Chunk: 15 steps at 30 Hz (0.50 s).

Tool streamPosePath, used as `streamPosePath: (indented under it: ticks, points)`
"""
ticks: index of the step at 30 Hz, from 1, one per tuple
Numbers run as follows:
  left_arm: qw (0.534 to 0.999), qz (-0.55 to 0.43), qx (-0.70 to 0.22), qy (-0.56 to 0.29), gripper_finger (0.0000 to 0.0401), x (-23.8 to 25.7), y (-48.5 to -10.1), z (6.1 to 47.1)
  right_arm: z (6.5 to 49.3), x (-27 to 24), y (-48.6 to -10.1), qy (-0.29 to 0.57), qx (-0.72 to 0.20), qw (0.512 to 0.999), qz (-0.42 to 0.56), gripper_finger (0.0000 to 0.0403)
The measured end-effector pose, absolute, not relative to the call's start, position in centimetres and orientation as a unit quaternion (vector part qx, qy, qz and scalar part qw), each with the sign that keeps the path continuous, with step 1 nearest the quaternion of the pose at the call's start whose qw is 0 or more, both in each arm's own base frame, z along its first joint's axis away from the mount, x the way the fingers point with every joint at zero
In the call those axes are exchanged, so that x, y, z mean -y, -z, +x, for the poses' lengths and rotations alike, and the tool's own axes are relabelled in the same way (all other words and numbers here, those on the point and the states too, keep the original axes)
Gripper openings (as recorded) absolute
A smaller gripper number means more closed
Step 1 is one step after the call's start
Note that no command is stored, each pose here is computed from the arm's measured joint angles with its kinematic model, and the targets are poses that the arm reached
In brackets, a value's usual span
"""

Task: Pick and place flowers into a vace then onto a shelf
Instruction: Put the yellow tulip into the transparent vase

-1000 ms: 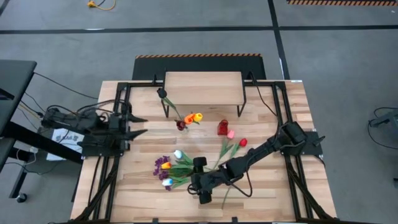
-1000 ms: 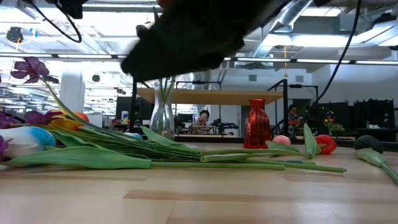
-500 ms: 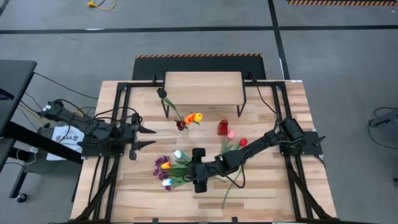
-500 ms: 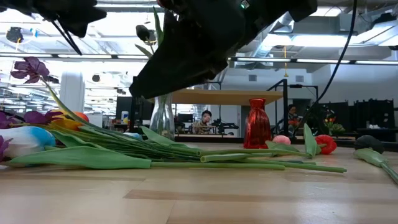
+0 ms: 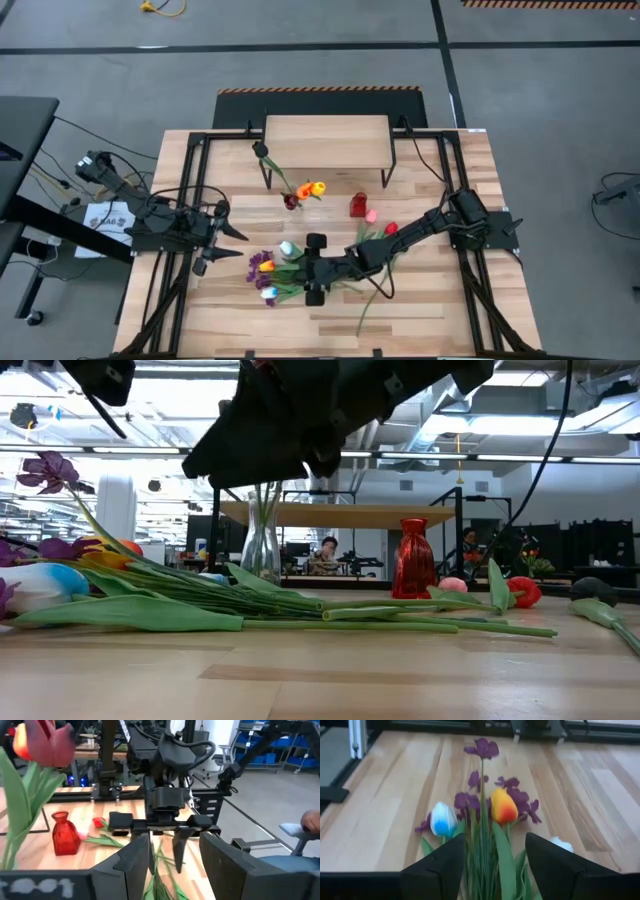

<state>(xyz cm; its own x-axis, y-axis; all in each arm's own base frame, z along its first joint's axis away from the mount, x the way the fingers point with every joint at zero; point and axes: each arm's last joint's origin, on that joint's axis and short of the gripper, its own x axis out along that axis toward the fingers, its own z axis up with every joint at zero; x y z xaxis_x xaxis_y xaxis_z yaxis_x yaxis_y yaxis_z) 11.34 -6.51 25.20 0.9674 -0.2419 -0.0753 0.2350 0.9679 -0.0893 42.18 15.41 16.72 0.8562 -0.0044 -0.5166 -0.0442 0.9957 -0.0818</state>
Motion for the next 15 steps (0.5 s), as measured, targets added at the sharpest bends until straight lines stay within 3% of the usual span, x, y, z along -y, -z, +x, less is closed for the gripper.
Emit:
streamPosePath:
  ticks: [6,15]
  points:
    - [0.988,-0.057,-0.094,0.11,0.0164,6.5,-24.2,11.4,41.5,-15.3,-15.7,-0.002,-0.325,0.945,-0.046,0.0166]
    - [0.989,-0.063,-0.08,0.108,0.0164,6.6,-24.5,11.5,40.5,-15.2,-14.7,0.004,-0.391,0.919,-0.04,0.014]
